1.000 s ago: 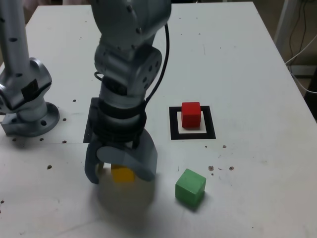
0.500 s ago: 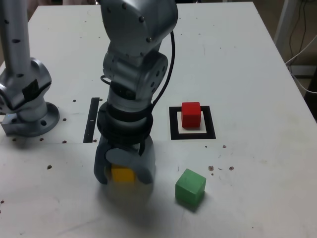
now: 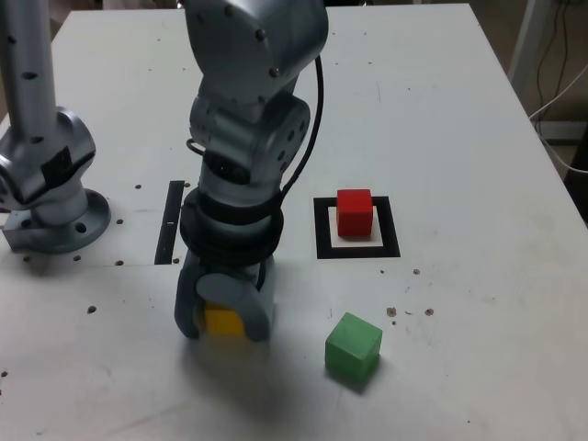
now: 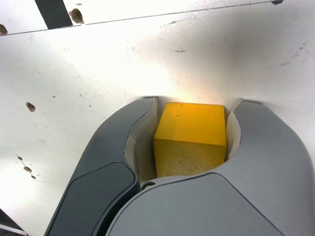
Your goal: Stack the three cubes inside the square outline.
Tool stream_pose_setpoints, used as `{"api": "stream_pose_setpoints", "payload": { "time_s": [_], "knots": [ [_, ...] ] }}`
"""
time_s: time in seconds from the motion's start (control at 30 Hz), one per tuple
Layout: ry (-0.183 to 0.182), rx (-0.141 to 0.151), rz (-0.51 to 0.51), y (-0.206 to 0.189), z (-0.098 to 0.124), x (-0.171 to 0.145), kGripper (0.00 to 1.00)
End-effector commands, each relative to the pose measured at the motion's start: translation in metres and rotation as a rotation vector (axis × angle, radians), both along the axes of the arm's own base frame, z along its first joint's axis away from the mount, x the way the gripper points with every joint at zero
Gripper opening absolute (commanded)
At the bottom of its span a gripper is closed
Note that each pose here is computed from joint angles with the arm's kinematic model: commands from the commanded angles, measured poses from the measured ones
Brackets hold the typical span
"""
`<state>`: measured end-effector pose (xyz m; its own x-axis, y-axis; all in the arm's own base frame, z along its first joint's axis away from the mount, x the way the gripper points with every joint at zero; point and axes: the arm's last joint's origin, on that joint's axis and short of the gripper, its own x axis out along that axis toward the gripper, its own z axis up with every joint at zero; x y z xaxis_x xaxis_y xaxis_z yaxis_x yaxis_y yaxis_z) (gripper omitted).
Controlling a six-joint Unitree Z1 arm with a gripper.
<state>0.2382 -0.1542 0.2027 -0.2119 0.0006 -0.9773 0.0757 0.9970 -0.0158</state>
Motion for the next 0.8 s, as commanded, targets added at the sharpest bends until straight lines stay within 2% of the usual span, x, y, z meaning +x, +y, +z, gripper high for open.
{"api": "stream_pose_setpoints", "payload": {
  "time_s": [0.0, 0.33, 0.57, 0.77],
  "knots": [
    [-0.005, 0.006, -0.001, 0.003, 0.007, -0.003, 0.29],
    [-0.037, 0.064, 0.007, 0.028, 0.049, -0.009, 0.29],
    [-0.068, 0.061, -0.009, 0.054, 0.072, 0.013, 0.29],
    [-0.074, 0.057, -0.021, 0.074, 0.081, 0.035, 0.29]
  ]
}}
